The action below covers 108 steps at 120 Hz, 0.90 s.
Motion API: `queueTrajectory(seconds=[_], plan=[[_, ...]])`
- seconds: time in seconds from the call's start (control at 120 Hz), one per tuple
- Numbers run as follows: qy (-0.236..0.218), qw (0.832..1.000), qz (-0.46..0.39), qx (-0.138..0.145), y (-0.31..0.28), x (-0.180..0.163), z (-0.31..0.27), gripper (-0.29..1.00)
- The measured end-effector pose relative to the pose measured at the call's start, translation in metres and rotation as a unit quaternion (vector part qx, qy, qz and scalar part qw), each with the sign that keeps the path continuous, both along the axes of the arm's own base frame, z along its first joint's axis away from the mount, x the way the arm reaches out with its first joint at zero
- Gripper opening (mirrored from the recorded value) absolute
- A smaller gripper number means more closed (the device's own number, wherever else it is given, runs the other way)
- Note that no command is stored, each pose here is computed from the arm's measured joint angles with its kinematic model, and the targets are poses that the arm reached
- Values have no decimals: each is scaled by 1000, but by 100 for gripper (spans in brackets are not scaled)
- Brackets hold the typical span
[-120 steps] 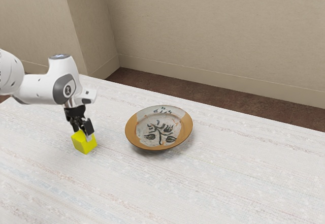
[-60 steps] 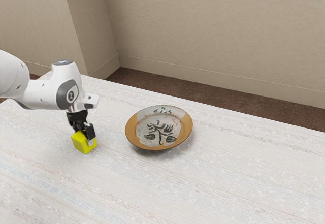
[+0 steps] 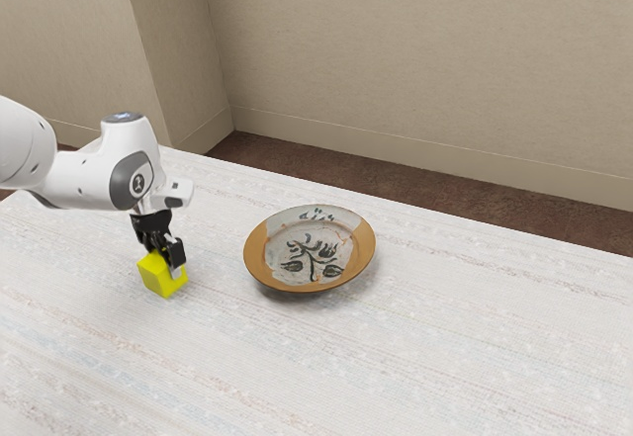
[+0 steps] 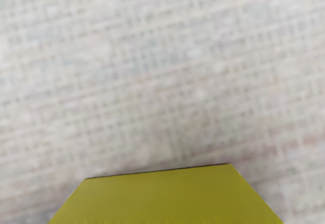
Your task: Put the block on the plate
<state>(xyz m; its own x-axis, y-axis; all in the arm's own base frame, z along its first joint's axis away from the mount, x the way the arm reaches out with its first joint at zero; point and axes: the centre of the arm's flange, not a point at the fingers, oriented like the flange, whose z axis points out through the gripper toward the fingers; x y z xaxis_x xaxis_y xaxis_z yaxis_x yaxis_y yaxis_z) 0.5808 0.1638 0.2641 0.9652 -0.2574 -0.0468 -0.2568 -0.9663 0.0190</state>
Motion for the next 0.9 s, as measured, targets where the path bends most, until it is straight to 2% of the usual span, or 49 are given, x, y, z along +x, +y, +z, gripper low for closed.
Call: queueTrajectory(seconds=[0.4, 0.533, 0.667, 0.9], plan=[[-5, 1000, 4, 6, -2, 1, 13, 47], [-13, 1000, -5, 14, -11, 3, 37, 44], [-20, 999, -31, 29, -39, 18, 65, 40], [-33, 993, -97, 50, -125, 53, 113, 35]])
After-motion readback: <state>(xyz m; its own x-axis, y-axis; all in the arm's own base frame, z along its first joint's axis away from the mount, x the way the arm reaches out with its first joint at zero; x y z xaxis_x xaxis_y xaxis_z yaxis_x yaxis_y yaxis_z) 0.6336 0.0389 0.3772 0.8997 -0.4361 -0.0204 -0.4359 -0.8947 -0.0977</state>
